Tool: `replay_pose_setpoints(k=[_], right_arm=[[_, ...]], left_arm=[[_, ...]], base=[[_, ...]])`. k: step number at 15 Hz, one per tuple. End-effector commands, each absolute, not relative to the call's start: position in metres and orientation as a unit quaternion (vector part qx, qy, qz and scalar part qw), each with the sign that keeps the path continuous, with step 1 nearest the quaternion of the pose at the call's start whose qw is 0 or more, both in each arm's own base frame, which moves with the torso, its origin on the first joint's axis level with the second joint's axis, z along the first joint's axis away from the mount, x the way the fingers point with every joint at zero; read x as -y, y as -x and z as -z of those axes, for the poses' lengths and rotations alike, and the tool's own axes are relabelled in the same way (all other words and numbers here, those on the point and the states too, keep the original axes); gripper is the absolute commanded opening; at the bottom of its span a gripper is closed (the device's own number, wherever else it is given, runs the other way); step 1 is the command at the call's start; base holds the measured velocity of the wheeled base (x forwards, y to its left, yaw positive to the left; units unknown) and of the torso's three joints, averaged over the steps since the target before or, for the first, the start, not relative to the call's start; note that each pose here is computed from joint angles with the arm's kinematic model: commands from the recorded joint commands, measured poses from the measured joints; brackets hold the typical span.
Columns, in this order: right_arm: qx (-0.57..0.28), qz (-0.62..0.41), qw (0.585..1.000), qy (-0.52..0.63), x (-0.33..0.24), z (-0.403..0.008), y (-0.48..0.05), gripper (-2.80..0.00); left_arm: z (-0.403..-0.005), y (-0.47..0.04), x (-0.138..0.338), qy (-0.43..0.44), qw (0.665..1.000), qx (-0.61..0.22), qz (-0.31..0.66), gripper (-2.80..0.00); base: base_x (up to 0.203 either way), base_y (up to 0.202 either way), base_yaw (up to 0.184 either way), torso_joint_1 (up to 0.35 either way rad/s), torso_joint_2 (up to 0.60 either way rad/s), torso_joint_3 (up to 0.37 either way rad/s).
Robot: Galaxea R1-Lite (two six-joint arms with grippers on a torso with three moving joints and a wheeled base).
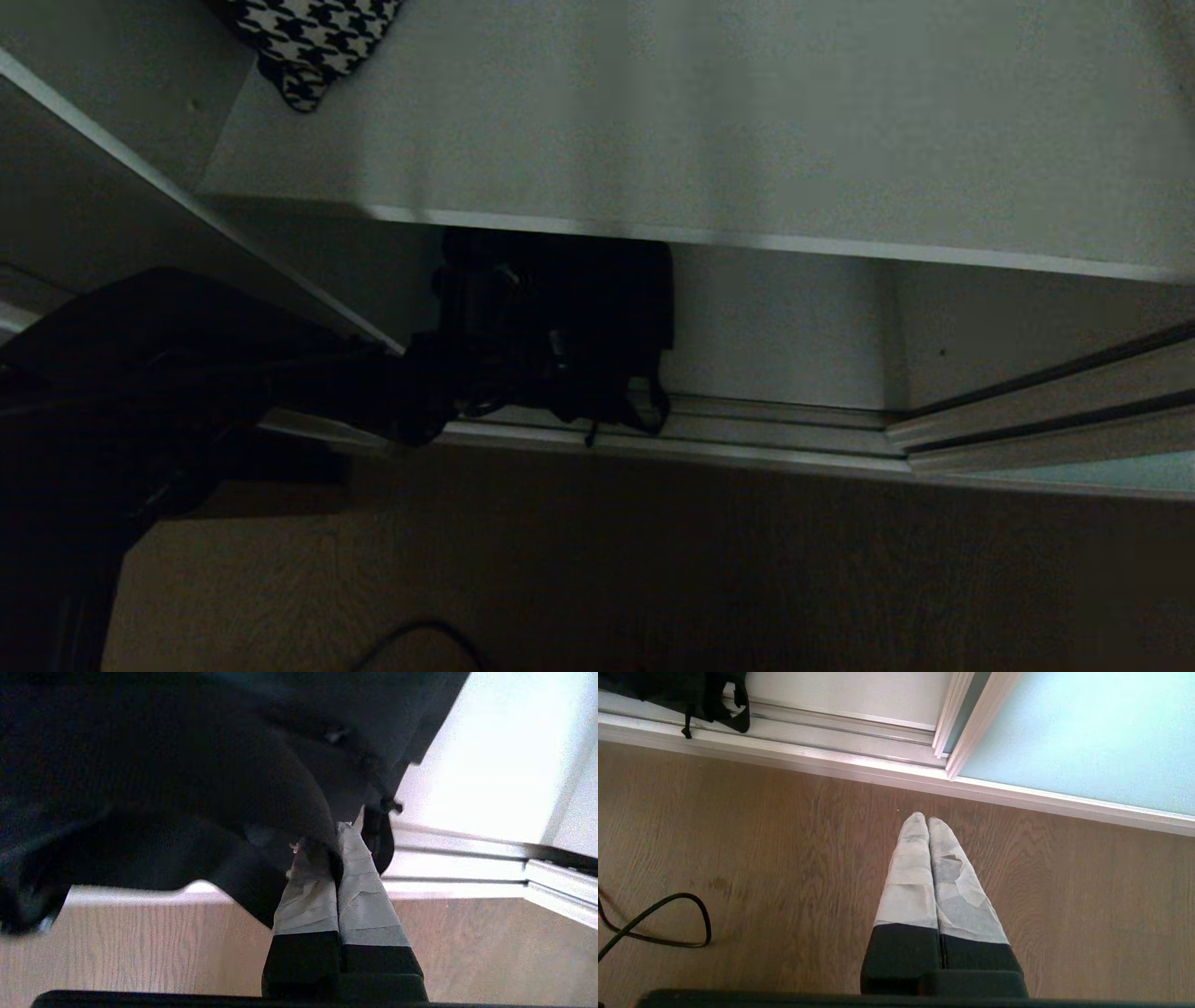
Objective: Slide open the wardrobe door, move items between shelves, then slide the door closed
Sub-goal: Place the bag on the higher shelf
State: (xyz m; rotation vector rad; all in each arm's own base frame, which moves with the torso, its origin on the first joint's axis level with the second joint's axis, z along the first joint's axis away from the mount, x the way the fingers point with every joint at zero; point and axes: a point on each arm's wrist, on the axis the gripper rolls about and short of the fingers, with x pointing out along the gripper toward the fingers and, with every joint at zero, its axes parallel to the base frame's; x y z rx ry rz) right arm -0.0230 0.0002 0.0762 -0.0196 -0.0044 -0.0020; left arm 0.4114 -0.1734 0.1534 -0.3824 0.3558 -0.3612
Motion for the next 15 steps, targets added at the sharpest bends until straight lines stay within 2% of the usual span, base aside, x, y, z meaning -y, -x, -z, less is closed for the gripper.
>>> replay_pose_setpoints(k=[1, 3, 7, 11, 15], right_arm=[[0.003, 0.001, 1.0, 0.01, 0.0, -0.076, 0.023, -2.8], [0.002, 0.001, 1.0, 0.01, 0.0, -0.076, 0.023, -2.8], [0.003, 0.001, 1.0, 0.01, 0.0, -0.076, 0.023, -2.8], [0.002, 0.001, 1.0, 0.01, 0.0, -0.076, 0.023, -2.8], [0.003, 0.001, 1.0, 0.01, 0.0, -0.076, 0.023, -2.8]], left_arm=[[-0.162, -0.406, 0.171, 0.192, 0.95, -0.171, 0.178, -2.8], [-0.179, -0.397, 0.168, 0.194, 0.949, -0.164, 0.186, -2.8], [-0.183, -0.388, 0.169, 0.191, 0.945, -0.17, 0.204, -2.8], [-0.156, -0.372, 0.17, 0.186, 0.931, -0.214, 0.228, -2.8], [-0.157, -0.367, 0.171, 0.23, 0.913, -0.224, 0.251, -2.8]], base=[[0.0, 0.0, 0.0, 0.0, 0.0, 0.0], [0.0, 0.0, 0.0, 0.0, 0.0, 0.0], [0.0, 0.0, 0.0, 0.0, 0.0, 0.0], [0.0, 0.0, 0.0, 0.0, 0.0, 0.0], [0.0, 0.0, 0.0, 0.0, 0.0, 0.0]])
